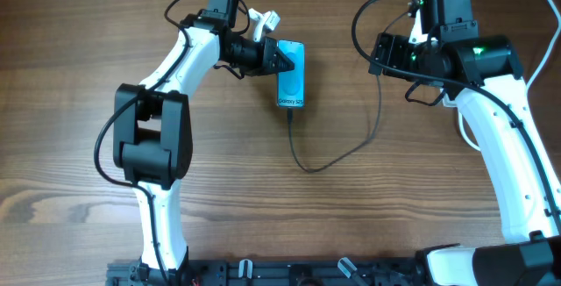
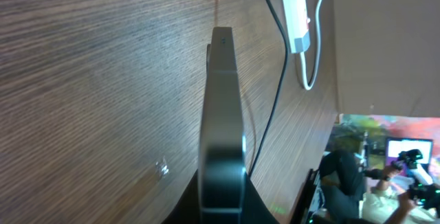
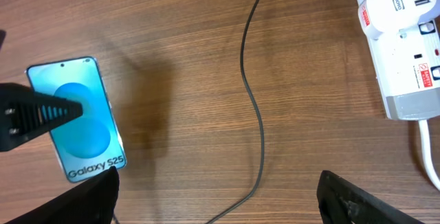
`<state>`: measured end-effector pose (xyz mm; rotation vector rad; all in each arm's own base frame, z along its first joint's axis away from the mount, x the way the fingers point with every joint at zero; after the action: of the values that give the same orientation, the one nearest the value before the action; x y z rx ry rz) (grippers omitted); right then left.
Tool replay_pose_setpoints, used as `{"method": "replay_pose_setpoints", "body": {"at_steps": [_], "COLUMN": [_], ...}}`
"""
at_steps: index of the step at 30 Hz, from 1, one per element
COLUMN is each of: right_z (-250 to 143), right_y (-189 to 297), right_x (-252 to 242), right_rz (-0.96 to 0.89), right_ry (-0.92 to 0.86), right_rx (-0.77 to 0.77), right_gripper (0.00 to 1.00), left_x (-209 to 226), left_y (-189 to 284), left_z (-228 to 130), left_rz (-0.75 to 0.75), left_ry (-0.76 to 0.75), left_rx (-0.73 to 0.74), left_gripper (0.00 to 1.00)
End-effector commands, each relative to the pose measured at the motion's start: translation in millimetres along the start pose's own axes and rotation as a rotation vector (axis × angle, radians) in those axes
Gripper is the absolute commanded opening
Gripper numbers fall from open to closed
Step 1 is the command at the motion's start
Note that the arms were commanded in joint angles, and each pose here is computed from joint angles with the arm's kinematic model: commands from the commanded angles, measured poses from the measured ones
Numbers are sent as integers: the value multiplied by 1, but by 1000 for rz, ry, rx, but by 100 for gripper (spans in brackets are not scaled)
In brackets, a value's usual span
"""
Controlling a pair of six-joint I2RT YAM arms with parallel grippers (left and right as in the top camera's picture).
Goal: Plug charger to phone and switch on socket
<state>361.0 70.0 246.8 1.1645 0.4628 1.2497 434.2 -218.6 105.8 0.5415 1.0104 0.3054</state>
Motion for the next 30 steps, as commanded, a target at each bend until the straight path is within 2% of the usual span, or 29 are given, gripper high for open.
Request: {"method": "replay_pose_setpoints", "body": {"at_steps": [1, 8, 10, 18, 20, 24, 26, 27, 28, 30], "right_z": [2, 2, 2, 0, -1, -1, -1, -1, -1, -1], "right_y": [5, 3, 2, 3, 2, 3, 2, 3, 3, 3], "right_x": [5, 5, 5, 4, 3, 3, 3, 3, 2, 1], "right_rz": [33, 29, 29, 23, 20, 20, 19, 17, 12, 7], "right_ry": [2, -14, -14, -18, -17, -17, -17, -17, -17, -15], "right_rx": [-2, 5, 6, 15, 18, 19, 19, 19, 17, 16], "right_gripper": [93, 93, 93, 93, 93, 93, 93, 95, 96, 97], "left_x": [7, 26, 39, 67, 78, 85, 85, 87, 89, 95], "left_y": [-22, -39, -41, -62, -60, -58, -58, -57, -56, -47], "left_z": [-12, -14, -16, -37, -40, -42, -42, -42, -43, -43], "left_rz": [-85, -72, 19, 80, 164, 214, 218, 230, 246, 284], "left_ry": [69, 83, 110, 170, 169, 169, 169, 168, 170, 185], "left_rx": [35, 32, 41, 97, 111, 118, 119, 119, 121, 123], "left_gripper": [4, 4, 4, 6, 23, 29, 58, 83, 98, 99]}}
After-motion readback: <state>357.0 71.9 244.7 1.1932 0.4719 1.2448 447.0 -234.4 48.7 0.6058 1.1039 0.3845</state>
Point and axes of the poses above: each gripper's point midway between its finger pads, its own y axis back along the fingers, its own x axis along the line the jaws close on, z = x × y, the point moved 3 cm from there along y, back along the fingers, and after that the axes turned 14 degrees about -y, right-handed, at the moved point
